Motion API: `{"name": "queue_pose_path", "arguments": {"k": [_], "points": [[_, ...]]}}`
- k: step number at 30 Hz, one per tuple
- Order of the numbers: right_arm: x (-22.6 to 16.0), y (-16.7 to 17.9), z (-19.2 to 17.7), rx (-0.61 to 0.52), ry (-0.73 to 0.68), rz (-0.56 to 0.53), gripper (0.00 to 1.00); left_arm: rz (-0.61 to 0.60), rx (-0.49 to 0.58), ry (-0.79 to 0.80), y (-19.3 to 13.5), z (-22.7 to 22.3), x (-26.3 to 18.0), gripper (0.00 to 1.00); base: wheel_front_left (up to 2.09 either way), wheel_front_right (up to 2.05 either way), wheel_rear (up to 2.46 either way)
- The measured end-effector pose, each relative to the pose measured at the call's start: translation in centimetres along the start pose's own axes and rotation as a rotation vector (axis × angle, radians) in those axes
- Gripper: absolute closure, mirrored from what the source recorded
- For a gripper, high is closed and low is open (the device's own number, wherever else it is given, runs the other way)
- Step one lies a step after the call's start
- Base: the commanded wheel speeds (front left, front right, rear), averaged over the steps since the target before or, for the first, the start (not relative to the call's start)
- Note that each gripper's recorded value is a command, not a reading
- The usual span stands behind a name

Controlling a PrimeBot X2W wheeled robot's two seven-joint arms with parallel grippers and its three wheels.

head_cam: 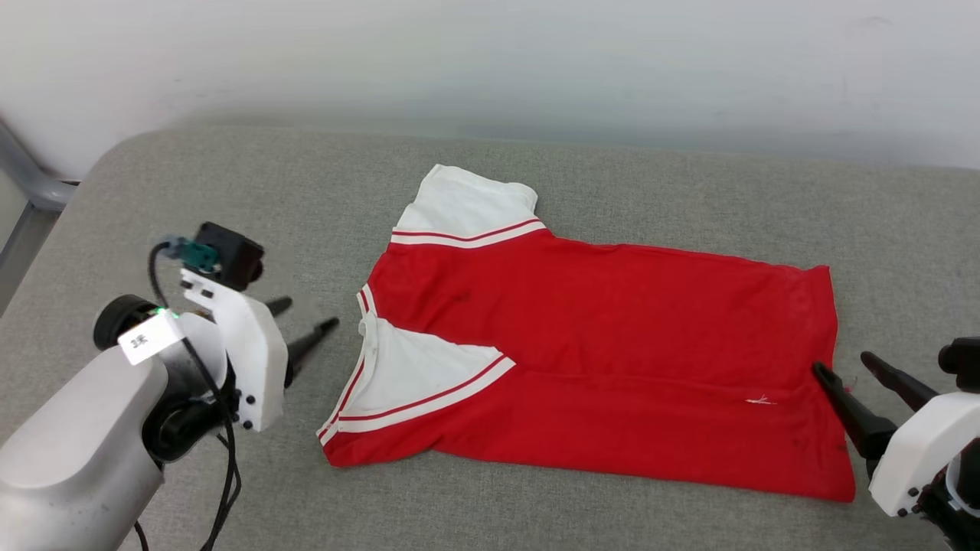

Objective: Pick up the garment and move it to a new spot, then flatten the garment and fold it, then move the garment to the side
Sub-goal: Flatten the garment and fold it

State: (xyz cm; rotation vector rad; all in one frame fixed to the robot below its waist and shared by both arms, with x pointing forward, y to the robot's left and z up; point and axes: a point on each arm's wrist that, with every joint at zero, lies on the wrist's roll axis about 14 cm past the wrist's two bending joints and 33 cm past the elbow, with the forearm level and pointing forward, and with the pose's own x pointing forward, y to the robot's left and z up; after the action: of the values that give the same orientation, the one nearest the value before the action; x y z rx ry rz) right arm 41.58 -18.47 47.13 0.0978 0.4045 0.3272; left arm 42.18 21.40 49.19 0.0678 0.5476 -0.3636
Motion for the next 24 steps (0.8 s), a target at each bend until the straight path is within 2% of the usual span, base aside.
{"name": "queue_pose_path", "arguments": {"k": [9,20,24], "points": [[-0.2,0.7,0.0,0.0,0.006,0.006,0.0,-0.091,-0.029,0.324,-2.2,-4.0,-0.3,0.0,0.0,0.0,0.0],[-0.1,0.1,-0.6,0.011,0.03,-0.012,0.0,-0.113,0.017,0.587,-3.2,-9.9,1.3,0.0,0.0,0.0,0.0],[0.1,-0.2,-1.1,0.018,0.043,-0.017,0.0,-0.104,-0.014,0.63,-3.1,-11.8,2.0,0.0,0.0,0.0,0.0]]}}
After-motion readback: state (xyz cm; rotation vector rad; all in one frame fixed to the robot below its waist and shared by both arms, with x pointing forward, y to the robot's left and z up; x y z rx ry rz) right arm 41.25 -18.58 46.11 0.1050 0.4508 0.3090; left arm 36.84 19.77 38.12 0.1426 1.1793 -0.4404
